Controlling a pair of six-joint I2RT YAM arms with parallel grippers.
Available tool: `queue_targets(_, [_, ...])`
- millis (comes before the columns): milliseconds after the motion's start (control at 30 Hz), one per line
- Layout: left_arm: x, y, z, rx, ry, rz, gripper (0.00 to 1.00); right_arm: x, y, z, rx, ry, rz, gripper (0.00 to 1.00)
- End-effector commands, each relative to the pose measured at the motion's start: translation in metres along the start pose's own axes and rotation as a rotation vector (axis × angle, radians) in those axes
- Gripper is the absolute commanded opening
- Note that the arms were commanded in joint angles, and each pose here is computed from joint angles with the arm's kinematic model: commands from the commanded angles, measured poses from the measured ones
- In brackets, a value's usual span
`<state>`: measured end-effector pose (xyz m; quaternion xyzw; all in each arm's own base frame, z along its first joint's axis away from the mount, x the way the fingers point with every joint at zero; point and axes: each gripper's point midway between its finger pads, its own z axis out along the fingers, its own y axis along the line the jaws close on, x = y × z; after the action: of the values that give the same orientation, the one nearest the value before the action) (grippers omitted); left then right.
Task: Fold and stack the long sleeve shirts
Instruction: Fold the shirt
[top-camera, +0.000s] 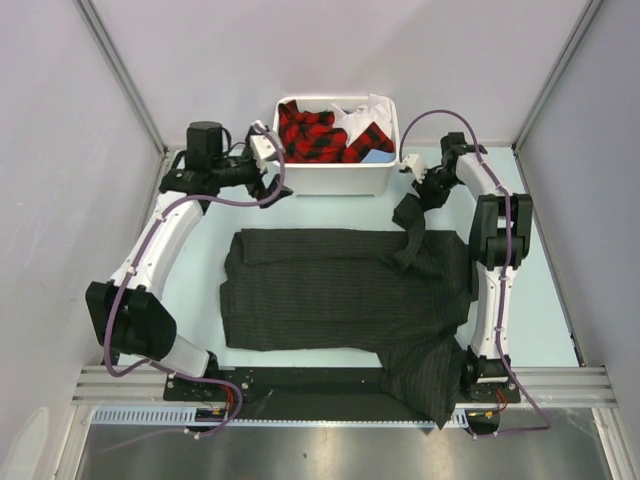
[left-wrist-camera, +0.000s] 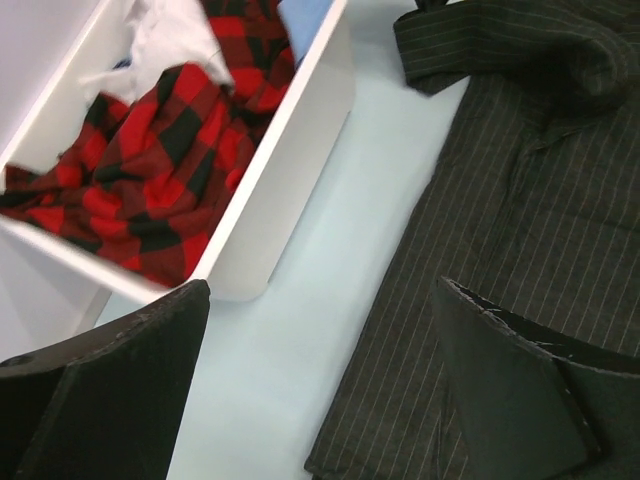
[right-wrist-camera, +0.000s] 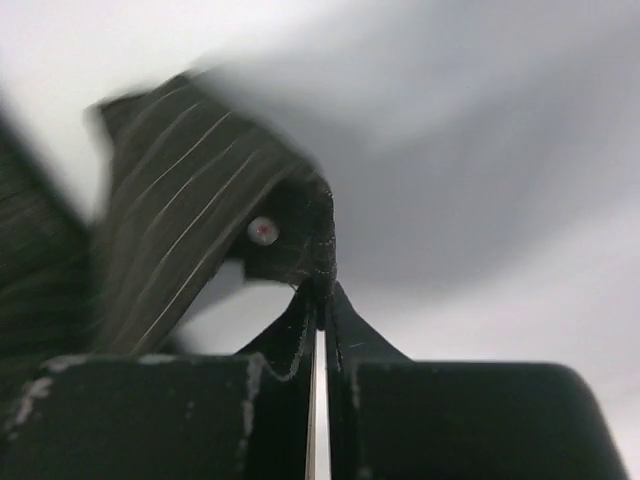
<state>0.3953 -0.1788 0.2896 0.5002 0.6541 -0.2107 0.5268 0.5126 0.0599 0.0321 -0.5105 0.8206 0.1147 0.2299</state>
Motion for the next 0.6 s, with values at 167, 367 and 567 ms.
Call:
queue_targets(167, [-0.06,-0.046,0.037,0.043,-0.16,-0.009,0.99,-0.106,0.096,-0.168,0.189,-0.081,-0.266,0.0])
queue_targets(367, [-0.086,-0.1,0.065,0.03,-0.287,-0.039,0.99,-0.092,0.18,-0.174,0.168,0.074,-0.301,0.0])
queue_targets(567, [-0.097,-0.147,0.097,0.023,-0.391,-0.234,0.99,-0.105,0.229,-0.176,0.189,0.091,-0.179,0.0])
